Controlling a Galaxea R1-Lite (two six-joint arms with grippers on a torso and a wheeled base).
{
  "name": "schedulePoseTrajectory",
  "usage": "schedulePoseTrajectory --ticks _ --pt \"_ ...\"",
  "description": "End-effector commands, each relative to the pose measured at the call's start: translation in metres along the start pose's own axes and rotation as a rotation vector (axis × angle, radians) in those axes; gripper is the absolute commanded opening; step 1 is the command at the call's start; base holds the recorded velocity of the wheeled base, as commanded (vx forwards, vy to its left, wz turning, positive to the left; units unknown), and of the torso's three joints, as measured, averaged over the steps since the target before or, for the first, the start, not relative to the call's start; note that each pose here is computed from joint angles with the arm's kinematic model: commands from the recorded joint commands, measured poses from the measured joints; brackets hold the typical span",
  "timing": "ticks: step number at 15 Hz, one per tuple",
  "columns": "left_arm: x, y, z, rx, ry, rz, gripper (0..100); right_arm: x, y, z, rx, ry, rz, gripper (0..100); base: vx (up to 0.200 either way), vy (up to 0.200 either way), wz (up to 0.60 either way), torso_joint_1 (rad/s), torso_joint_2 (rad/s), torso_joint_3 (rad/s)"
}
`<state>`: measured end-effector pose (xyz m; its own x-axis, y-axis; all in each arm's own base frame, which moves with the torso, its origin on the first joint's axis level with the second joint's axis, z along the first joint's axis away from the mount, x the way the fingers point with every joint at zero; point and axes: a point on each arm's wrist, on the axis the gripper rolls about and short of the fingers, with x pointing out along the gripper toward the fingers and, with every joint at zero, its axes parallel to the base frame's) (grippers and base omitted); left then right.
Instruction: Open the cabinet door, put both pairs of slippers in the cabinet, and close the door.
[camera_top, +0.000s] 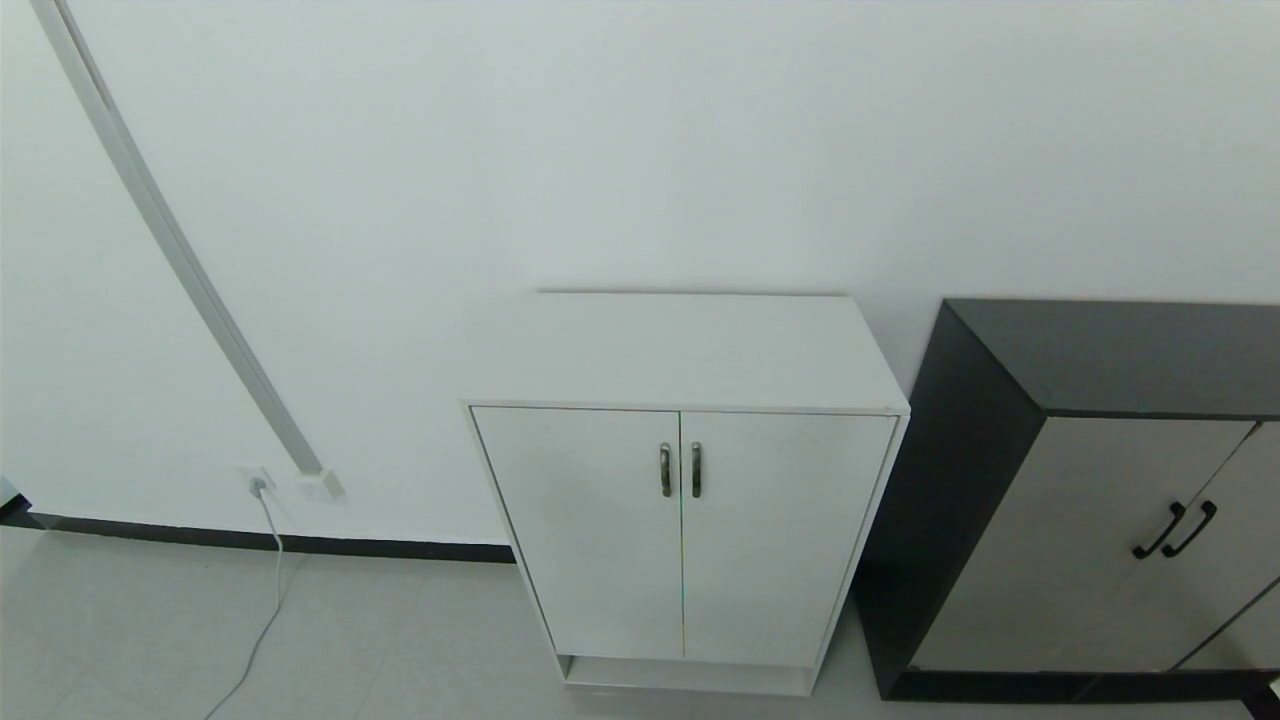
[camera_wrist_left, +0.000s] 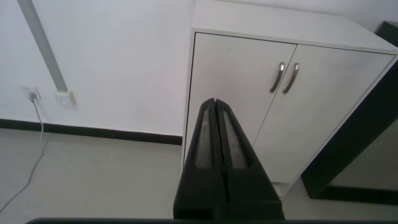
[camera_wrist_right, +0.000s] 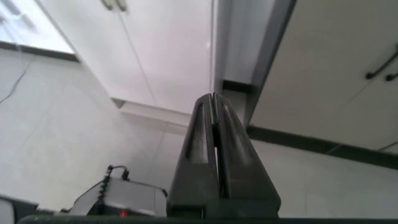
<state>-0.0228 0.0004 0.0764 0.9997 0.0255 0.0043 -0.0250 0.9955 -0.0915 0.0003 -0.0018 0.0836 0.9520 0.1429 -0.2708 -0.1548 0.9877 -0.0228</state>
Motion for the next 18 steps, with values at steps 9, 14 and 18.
schedulePoseTrajectory --ticks 9,14,18 --pt "0.000 0.000 0.000 -0.001 0.001 0.001 0 -0.015 0.001 -0.006 0.014 -0.189 -0.085 0 0.000 0.000 0.00 0.000 0.00 0.000" --pt "0.000 0.000 0.000 -0.002 0.001 0.001 0 -0.014 0.000 -0.007 0.148 -0.203 -0.143 0 0.000 0.000 0.00 0.000 0.00 0.000" --pt "0.000 0.000 0.000 0.004 0.001 -0.002 0 -0.015 -0.003 -0.007 0.313 -0.231 -0.249 0 0.000 0.000 0.00 0.000 0.00 0.000"
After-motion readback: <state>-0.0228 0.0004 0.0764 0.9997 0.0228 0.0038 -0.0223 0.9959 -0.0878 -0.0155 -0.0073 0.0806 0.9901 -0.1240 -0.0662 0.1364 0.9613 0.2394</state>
